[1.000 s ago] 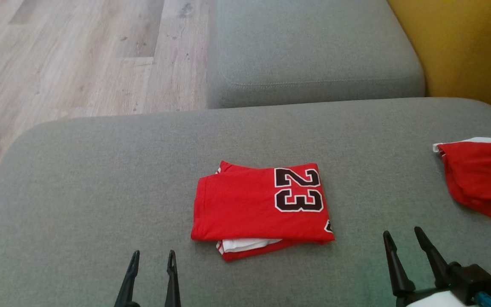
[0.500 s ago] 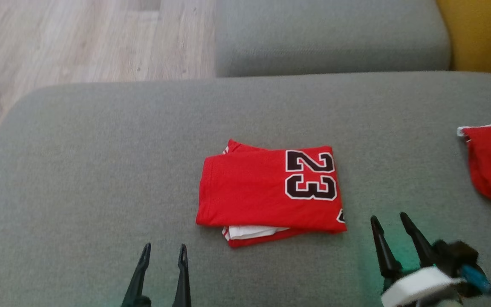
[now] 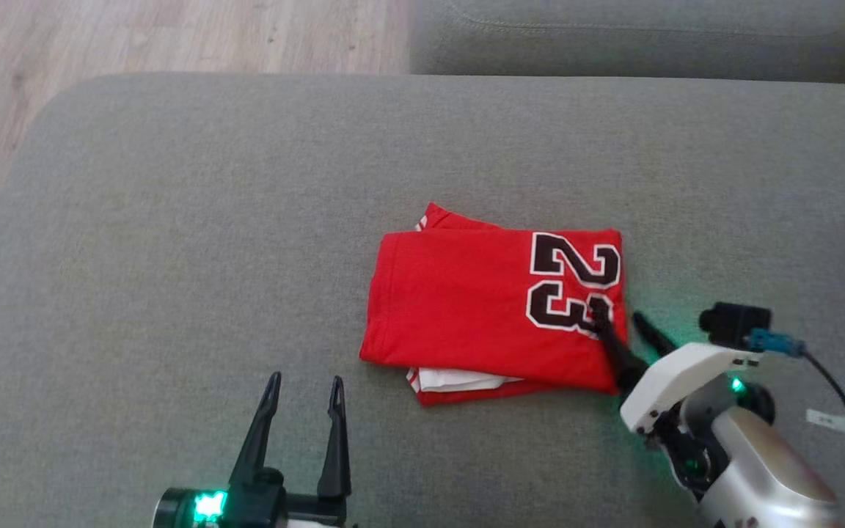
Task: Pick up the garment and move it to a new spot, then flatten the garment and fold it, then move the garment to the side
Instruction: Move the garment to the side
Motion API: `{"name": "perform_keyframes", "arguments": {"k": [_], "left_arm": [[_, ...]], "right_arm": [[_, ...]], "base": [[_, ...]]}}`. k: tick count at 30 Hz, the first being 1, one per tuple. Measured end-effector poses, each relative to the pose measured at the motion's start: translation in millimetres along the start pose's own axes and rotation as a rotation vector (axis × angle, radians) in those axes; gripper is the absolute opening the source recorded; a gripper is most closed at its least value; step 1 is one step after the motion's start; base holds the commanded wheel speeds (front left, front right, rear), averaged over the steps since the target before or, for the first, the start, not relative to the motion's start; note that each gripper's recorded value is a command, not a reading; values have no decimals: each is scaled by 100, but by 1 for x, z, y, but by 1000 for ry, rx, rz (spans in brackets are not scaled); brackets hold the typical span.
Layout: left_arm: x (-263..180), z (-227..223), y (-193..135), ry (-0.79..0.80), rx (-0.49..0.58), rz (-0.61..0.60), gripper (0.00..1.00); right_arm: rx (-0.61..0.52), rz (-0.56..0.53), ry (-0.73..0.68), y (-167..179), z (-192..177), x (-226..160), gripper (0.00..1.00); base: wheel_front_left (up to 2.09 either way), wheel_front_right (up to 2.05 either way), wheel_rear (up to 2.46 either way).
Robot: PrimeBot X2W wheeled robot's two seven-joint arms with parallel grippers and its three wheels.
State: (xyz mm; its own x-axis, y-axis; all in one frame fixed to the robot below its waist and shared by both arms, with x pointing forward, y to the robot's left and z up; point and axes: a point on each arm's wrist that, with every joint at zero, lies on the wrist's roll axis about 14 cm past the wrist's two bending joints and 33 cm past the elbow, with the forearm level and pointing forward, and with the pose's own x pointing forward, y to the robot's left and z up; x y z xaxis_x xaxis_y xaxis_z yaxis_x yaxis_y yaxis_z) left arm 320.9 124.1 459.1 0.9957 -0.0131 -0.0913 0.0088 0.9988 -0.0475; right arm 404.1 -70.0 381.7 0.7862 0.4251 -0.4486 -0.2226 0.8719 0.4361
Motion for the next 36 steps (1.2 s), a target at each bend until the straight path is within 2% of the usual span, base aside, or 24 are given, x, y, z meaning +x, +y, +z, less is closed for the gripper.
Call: {"name": "perform_keyframes", "arguments": {"k": [1,2,3,4,8,12,16,20,24,29,33,34,35,36], "left_arm": [[0,0,1,-1,1,5,100],[0,0,1,-1,0,10,100],[0,0,1,0,-1,11,100],[0,0,2,0,-1,12,100],[3,2,1,-2,-10,19,100],[9,6,-8,-12,-36,-11,100],[22,13,-23,-29,-59,-63,100],[39,25,-44,-60,-123,-143,100],[54,28,-58,-71,-134,-194,100],[66,19,-70,-51,-125,-233,100],[72,16,-73,-45,-126,-240,100],[72,16,-72,-44,-125,-239,100],[72,16,-71,-45,-122,-235,100],[71,16,-70,-47,-119,-232,100]], "right_arm": [[9,2,43,1,-9,1,100],[19,8,60,3,-12,3,54],[26,14,64,4,-12,4,2],[32,20,68,6,-11,6,0],[28,37,49,7,-5,4,0],[-48,-7,3,-24,7,-10,0],[-162,-111,-45,-79,35,-36,0],[-277,-219,-107,-129,81,-64,0],[-373,-329,-138,-171,123,-94,0],[-460,-459,-143,-215,164,-130,0],[-516,-538,-149,-237,191,-153,0],[-521,-549,-149,-240,196,-155,60],[-531,-551,-156,-239,200,-156,100],[-540,-550,-164,-238,204,-155,100]], "base": [[0,0,0],[0,0,0],[0,0,0],[0,0,0],[0,0,0],[0,0,0],[0,0,0],[0,0,0],[0,0,0],[0,0,0],[0,0,0],[0,0,0],[0,0,0],[0,0,0]]}}
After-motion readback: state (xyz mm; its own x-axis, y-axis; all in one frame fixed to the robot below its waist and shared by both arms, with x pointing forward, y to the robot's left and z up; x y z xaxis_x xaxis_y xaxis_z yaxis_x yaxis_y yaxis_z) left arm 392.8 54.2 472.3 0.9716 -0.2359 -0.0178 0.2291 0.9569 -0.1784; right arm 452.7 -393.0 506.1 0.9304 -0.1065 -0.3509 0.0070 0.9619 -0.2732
